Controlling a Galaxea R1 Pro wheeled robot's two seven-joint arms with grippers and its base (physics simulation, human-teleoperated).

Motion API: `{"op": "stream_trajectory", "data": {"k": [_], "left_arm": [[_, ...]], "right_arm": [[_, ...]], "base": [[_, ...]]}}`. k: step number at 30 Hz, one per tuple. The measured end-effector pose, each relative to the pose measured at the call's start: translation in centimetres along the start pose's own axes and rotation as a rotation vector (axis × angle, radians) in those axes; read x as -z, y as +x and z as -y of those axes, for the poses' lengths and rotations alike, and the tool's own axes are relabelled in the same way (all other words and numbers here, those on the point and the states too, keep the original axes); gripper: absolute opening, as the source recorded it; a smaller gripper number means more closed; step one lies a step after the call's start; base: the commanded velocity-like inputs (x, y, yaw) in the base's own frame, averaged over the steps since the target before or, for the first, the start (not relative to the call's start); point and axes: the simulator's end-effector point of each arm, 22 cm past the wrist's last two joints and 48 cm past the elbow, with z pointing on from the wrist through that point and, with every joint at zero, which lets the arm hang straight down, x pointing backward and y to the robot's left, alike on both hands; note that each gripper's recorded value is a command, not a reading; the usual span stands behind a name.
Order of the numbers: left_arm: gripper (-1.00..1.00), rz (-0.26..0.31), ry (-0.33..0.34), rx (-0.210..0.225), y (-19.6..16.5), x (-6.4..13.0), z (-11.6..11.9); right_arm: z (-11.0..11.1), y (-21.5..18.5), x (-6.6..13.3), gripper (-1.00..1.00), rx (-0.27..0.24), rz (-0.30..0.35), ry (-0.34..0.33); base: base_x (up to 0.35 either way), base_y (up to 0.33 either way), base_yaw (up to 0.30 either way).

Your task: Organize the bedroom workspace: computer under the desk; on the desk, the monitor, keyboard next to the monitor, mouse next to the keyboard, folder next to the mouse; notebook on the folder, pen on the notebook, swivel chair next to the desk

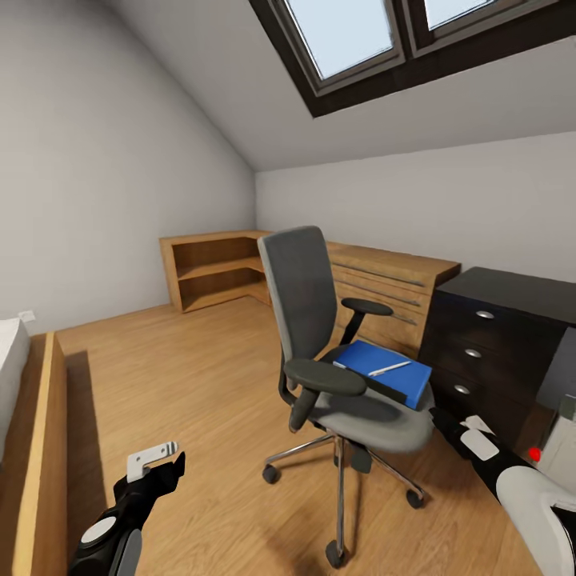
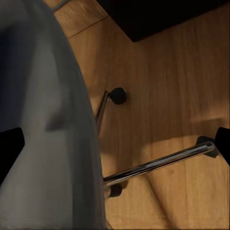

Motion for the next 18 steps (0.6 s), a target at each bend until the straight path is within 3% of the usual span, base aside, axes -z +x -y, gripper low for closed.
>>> {"op": "stream_trajectory", "data": {"k": [13, 18], "left_arm": [[1.0, -0.001, 0.0, 0.0, 0.03, -0.01, 0.0], [1.0, -0.001, 0.0, 0.0, 0.02, 0.01, -0.01]], "right_arm": [[0.17, 0.37, -0.03, 1.0, 0.006, -0.006, 0.005], [0.14, 0.24, -0.01, 1.0, 0.005, -0.003, 0.006]], "base": [[-0.054, 0.0, 0.004], [0.0, 0.0, 0.174]]}}
